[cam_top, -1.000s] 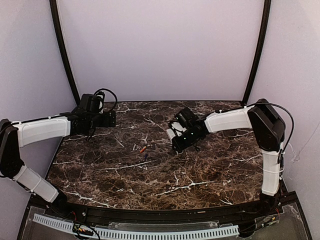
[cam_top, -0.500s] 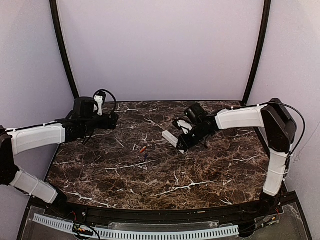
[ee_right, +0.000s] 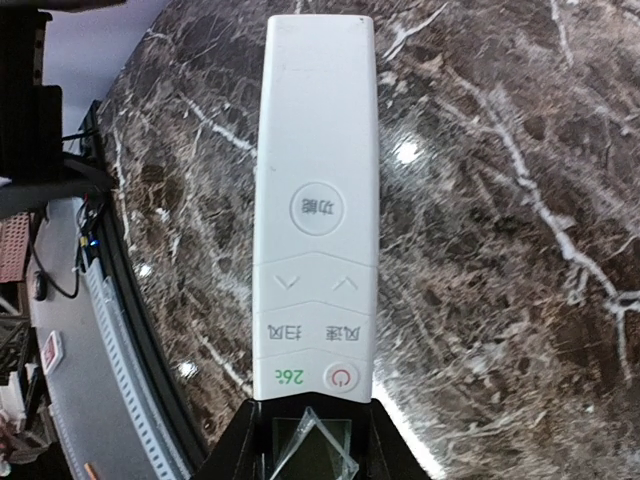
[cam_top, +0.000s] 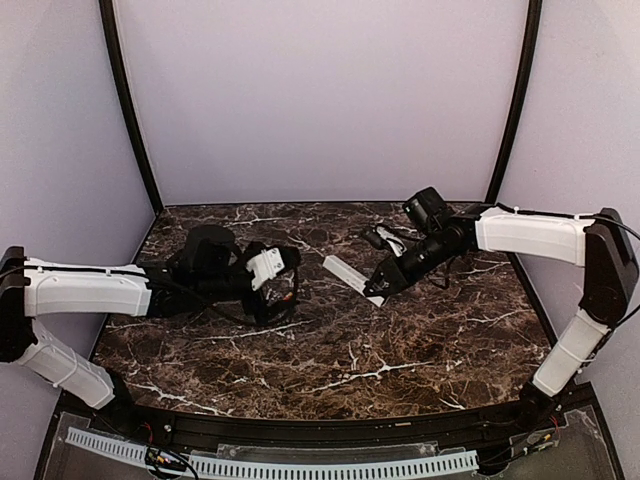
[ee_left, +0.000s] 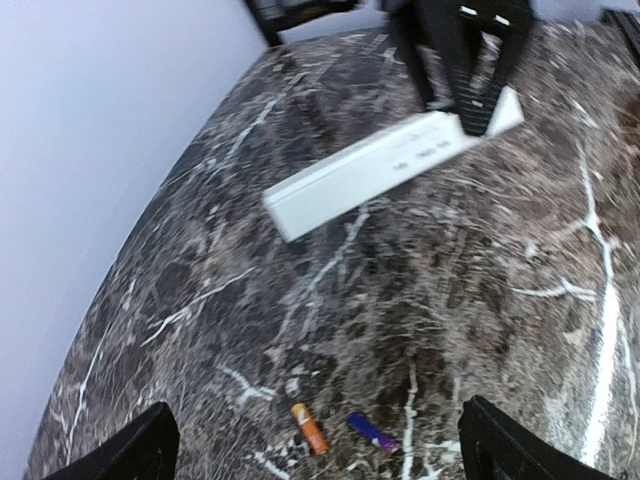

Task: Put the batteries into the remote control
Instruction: Pick up the remote control from the center of the board, then pass from the right arm to the left, then pass from the left arm to the right

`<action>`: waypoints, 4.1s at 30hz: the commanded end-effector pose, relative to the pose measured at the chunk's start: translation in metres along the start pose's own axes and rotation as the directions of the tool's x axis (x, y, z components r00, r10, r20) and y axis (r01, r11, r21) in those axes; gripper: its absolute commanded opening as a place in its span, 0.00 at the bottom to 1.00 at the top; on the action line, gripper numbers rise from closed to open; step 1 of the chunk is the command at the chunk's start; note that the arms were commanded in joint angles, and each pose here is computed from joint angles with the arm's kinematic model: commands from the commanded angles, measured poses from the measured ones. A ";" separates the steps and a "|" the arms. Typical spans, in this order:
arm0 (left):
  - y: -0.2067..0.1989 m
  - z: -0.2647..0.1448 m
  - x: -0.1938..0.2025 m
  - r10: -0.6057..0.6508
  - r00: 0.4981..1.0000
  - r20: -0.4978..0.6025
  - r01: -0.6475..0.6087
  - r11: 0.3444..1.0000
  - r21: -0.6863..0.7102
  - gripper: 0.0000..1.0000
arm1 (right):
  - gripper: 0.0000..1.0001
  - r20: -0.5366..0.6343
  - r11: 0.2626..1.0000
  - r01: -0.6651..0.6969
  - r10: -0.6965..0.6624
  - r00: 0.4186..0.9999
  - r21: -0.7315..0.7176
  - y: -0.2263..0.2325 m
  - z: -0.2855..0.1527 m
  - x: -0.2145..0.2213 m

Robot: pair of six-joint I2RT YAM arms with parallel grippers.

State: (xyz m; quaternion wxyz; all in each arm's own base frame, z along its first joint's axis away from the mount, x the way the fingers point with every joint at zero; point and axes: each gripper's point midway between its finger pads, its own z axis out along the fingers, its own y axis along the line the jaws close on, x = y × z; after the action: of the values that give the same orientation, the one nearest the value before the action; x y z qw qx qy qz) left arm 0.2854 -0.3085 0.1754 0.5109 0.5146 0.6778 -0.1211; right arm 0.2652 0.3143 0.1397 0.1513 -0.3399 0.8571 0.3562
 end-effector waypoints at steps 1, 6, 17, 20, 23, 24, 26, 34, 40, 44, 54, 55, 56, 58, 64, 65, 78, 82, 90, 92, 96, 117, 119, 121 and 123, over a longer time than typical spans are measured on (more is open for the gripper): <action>-0.052 0.010 0.000 0.391 0.918 -0.063 -0.382 0.916 0.118 0.99 | 0.07 -0.084 0.985 -0.038 0.024 0.996 -0.166 0.035 -0.008 0.029; -0.084 0.016 -0.008 0.585 0.809 -0.053 -0.574 0.807 0.135 0.99 | 0.05 -0.142 0.964 -0.063 0.027 0.990 -0.257 0.057 -0.007 0.048; -0.110 0.029 -0.030 0.717 0.697 0.011 -0.708 0.686 0.167 0.90 | 0.03 -0.222 0.939 -0.076 -0.001 0.975 -0.336 0.085 0.005 0.066; -0.113 0.036 -0.024 0.735 0.679 -0.005 -0.720 0.666 0.193 0.81 | 0.03 -0.231 0.935 -0.079 -0.003 0.973 -0.345 0.088 0.006 0.068; -0.116 0.038 -0.023 0.748 0.663 -0.006 -0.731 0.650 0.206 0.67 | 0.03 -0.238 0.933 -0.083 -0.003 0.971 -0.351 0.090 0.007 0.070; -0.118 0.039 -0.024 0.750 0.662 -0.002 -0.733 0.648 0.207 0.65 | 0.03 -0.239 0.932 -0.086 -0.001 0.971 -0.353 0.090 0.007 0.069; -0.120 0.039 -0.026 0.756 0.654 0.005 -0.740 0.639 0.209 0.58 | 0.03 -0.242 0.929 -0.087 -0.002 0.970 -0.359 0.091 0.008 0.069; -0.122 0.042 -0.031 0.748 0.663 0.007 -0.732 0.648 0.210 0.38 | 0.02 -0.249 0.921 -0.095 -0.002 0.969 -0.378 0.094 0.009 0.069; -0.125 0.042 -0.036 0.723 0.690 0.026 -0.710 0.671 0.214 0.21 | 0.03 -0.246 0.916 -0.094 -0.005 0.969 -0.390 0.096 0.009 0.067; -0.126 0.041 -0.043 0.691 0.721 0.039 -0.682 0.699 0.215 0.07 | 0.10 -0.225 0.916 -0.074 -0.018 0.974 -0.395 0.099 0.005 0.060; -0.130 0.031 -0.064 0.586 0.805 0.095 -0.590 0.774 0.229 0.00 | 0.68 0.030 0.968 0.109 -0.105 0.994 -0.224 0.091 -0.043 0.000; -0.131 0.030 -0.065 0.564 0.820 0.095 -0.569 0.787 0.237 0.00 | 0.72 0.087 0.971 0.138 -0.123 0.989 -0.194 0.090 -0.056 -0.009; -0.129 0.028 -0.071 0.550 0.829 0.103 -0.557 0.797 0.232 0.00 | 0.75 0.141 0.974 0.165 -0.143 0.980 -0.157 0.089 -0.069 -0.018; -0.130 0.025 -0.073 0.505 0.857 0.104 -0.513 0.817 0.264 0.00 | 0.80 0.245 0.972 0.222 -0.196 0.950 -0.083 0.091 -0.094 -0.032; -0.118 0.011 -0.099 0.280 0.952 0.122 -0.305 0.888 0.345 0.00 | 0.98 0.495 0.927 0.338 -0.373 0.785 0.162 0.100 -0.162 -0.045; -0.118 0.007 -0.102 0.249 0.959 0.133 -0.281 0.885 0.372 0.00 | 0.99 0.518 0.919 0.339 -0.394 0.759 0.202 0.099 -0.169 -0.045; -0.093 -0.041 -0.149 -0.273 0.962 0.022 0.166 0.645 0.746 0.00 | 0.95 0.468 0.781 0.616 -0.586 0.662 0.106 0.135 -0.155 -0.003; -0.104 -0.060 -0.146 -0.324 0.943 -0.077 0.244 0.512 0.824 0.00 | 0.94 0.500 0.709 0.690 -0.654 0.567 0.144 0.146 -0.154 0.011; -0.126 -0.092 -0.139 -0.357 0.899 -0.254 0.358 0.264 0.896 0.00 | 0.86 0.433 0.631 0.761 -0.734 0.523 0.152 0.157 -0.130 0.020; -0.130 -0.097 -0.138 -0.361 0.889 -0.282 0.375 0.220 0.901 0.00 | 0.84 0.422 0.605 0.781 -0.756 0.501 0.158 0.162 -0.129 0.021; -0.136 -0.100 -0.131 -0.342 0.878 -0.336 0.410 0.175 0.895 0.00 | 0.77 0.412 0.560 0.818 -0.781 0.469 0.131 0.178 -0.126 0.024; -0.171 -0.121 -0.132 -0.273 0.898 -0.344 0.365 0.029 0.930 0.00 | 0.60 0.387 0.316 0.948 -0.880 0.275 0.043 0.246 -0.101 0.050; -0.171 -0.122 -0.133 -0.272 0.900 -0.342 0.361 0.025 0.932 0.01 | 0.55 0.383 0.297 0.953 -0.888 0.254 0.057 0.248 -0.101 0.050; -0.172 -0.123 -0.134 -0.271 0.902 -0.336 0.356 0.024 0.934 0.00 | 0.51 0.373 0.287 0.956 -0.895 0.246 0.057 0.248 -0.097 0.052; -0.172 -0.124 -0.134 -0.270 0.902 -0.337 0.356 0.021 0.934 0.00 | 0.47 0.364 0.278 0.959 -0.900 0.240 0.056 0.247 -0.094 0.056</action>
State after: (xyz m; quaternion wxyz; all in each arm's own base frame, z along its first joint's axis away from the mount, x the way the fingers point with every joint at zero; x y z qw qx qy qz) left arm 0.0683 -0.3770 0.2616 -0.0355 0.5569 0.5547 -0.6172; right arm 0.0593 0.3456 0.3042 0.4400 -0.7178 0.4264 0.3305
